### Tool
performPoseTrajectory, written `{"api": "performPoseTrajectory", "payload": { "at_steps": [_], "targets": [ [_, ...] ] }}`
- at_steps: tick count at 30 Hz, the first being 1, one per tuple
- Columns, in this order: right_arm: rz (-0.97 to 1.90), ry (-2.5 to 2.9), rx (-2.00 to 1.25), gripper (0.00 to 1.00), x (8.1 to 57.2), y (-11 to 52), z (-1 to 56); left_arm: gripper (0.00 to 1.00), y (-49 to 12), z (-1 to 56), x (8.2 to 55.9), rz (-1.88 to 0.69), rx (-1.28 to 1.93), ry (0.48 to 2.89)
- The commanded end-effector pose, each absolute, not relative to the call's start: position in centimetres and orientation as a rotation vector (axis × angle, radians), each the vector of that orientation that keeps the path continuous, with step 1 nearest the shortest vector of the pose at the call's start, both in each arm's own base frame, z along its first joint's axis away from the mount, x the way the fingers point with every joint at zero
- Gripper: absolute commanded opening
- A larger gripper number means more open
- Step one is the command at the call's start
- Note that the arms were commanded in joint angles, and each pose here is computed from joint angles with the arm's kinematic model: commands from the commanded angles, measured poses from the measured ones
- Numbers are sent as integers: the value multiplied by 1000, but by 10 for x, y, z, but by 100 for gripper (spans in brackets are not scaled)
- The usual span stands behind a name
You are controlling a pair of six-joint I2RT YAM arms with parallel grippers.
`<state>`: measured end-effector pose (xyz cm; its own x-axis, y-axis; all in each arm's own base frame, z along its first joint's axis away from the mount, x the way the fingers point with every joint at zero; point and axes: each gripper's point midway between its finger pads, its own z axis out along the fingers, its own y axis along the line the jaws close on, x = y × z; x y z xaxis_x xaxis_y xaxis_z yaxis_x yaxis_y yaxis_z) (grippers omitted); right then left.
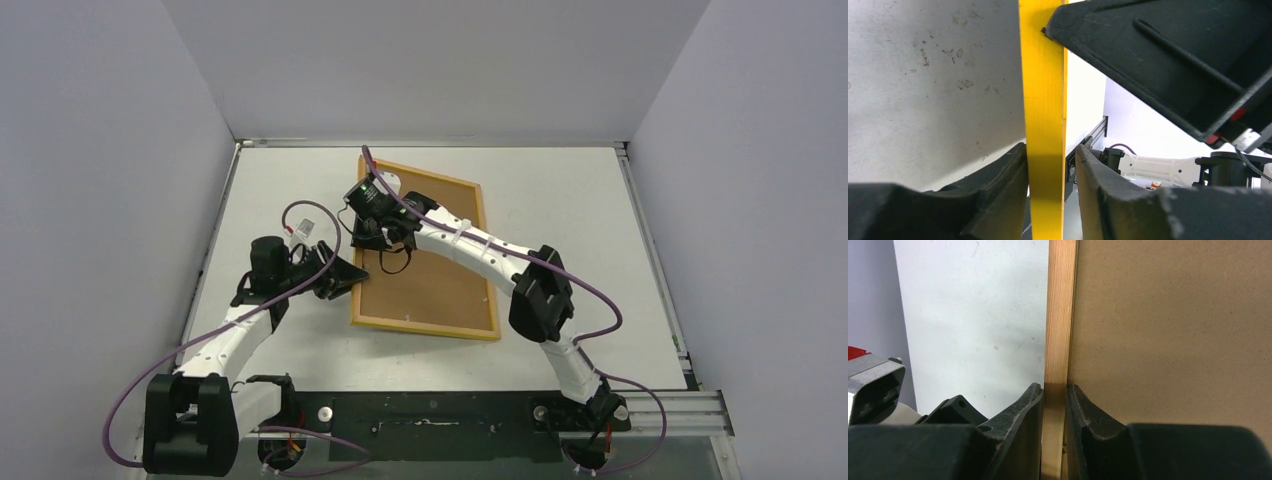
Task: Put the photo into the frame
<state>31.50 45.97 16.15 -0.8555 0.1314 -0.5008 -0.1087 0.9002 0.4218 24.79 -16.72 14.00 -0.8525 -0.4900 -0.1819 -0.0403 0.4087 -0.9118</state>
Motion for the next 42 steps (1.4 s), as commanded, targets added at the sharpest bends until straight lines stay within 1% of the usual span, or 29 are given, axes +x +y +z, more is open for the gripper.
{"api": "performPoseTrajectory", "payload": {
  "at_steps": [1,3,5,6,7,8,10,11,12,18,20,25,27,31,34,36,39,42],
  "targets": [
    [859,2348,81,0,319,470,250,33,-167,160,260,-1373,-358,2195],
    [875,2340,84,0,319,472,256,28,-165,163,262,-1346,-351,2187],
    [887,2331,93,0,320,471,260,18,-163,165,261,-1317,-344,2193],
    [889,2330,98,0,320,471,261,16,-162,167,262,-1296,-337,2194],
    [888,2331,105,0,321,470,262,10,-160,169,262,-1274,-326,2195],
    [883,2332,110,5,321,468,262,7,-158,174,264,-1242,-302,2186],
    [841,2329,98,24,324,461,263,0,-155,182,266,-1189,-259,2186],
    [822,2328,84,33,326,456,266,0,-153,188,268,-1166,-232,2187],
    [817,2324,64,38,327,452,271,0,-151,191,269,-1138,-203,2201],
    [695,2226,80,63,339,396,318,0,-140,218,284,-979,-75,2285],
    [659,2185,128,68,344,372,330,0,-134,227,289,-905,-32,2306],
    [635,2098,263,71,352,318,357,0,-123,269,305,-768,150,2285],
    [649,2054,304,74,355,301,369,0,-120,285,313,-721,193,2266],
    [662,2008,359,74,358,274,386,0,-122,316,330,-689,248,2197],
    [667,2010,388,74,357,263,390,0,-127,333,341,-653,304,2150],
    [670,2018,404,74,357,260,389,0,-137,341,343,-621,401,2123],
    [677,2039,422,75,355,260,383,0,-155,344,340,-526,540,2107],
    [705,2052,429,76,354,264,377,0,-167,342,338,-449,594,2105]
  ]
}}
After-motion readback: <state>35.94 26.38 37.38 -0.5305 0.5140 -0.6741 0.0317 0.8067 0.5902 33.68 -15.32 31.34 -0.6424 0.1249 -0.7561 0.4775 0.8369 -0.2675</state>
